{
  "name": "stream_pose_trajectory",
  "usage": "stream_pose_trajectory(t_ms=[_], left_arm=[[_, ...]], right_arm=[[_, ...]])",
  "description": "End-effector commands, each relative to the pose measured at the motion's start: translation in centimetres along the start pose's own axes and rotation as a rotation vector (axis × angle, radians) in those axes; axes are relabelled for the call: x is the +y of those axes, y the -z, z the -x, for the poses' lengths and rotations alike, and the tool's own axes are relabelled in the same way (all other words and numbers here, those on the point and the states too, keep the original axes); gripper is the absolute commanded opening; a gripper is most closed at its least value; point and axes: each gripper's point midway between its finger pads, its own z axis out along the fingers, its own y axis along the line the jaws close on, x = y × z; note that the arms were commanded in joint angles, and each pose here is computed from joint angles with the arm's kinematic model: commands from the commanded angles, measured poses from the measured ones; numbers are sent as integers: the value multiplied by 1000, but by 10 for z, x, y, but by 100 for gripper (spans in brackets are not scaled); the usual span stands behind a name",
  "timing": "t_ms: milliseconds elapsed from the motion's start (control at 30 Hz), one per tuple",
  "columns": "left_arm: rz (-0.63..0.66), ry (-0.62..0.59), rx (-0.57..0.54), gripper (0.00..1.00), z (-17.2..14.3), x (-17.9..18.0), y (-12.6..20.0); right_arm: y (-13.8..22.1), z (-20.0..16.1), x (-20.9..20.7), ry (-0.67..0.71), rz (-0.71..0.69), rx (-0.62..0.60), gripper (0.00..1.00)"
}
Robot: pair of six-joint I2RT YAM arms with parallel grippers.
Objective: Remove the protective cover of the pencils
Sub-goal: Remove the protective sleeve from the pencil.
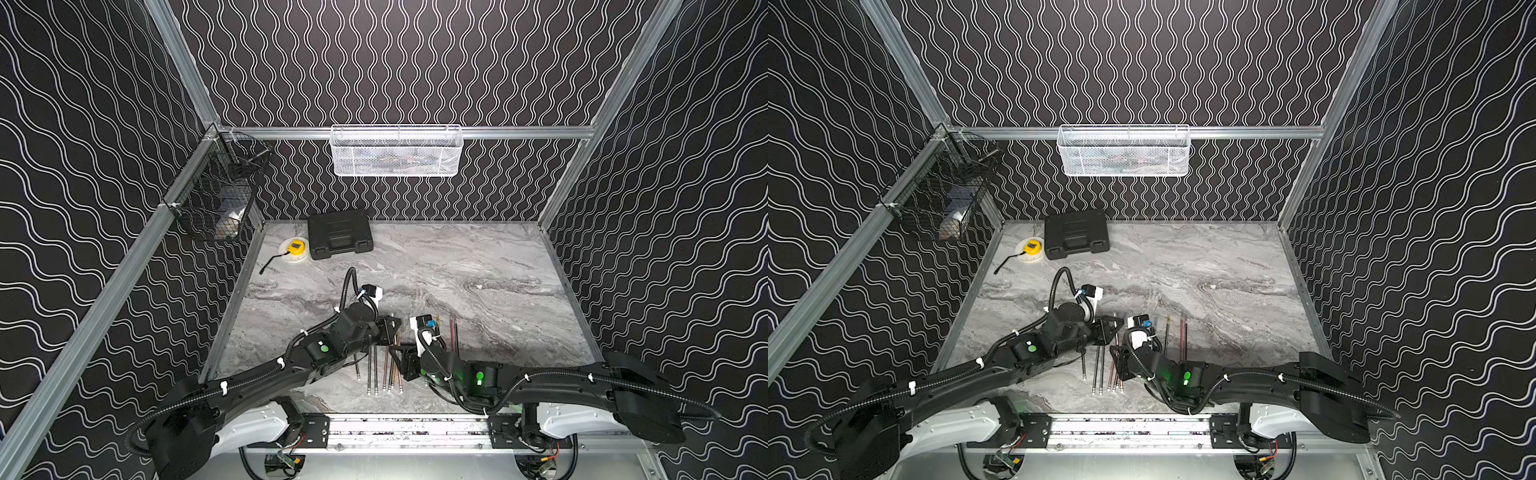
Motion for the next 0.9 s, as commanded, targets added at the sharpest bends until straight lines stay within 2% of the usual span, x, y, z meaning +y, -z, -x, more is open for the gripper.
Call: stream_pose_trajectory(t_ms=[0,367,867], left_arm=[[-17,-2,-20,14,5,-4,2],[-16,-4,-27,14,6,-5,5],[19,-11,-45,13,11,0,7]], right_arm=[[-3,4,5,13,7,-12,35],[-4,-1,16,36,64,15,1],[5,-17,25,63,105,30,0]])
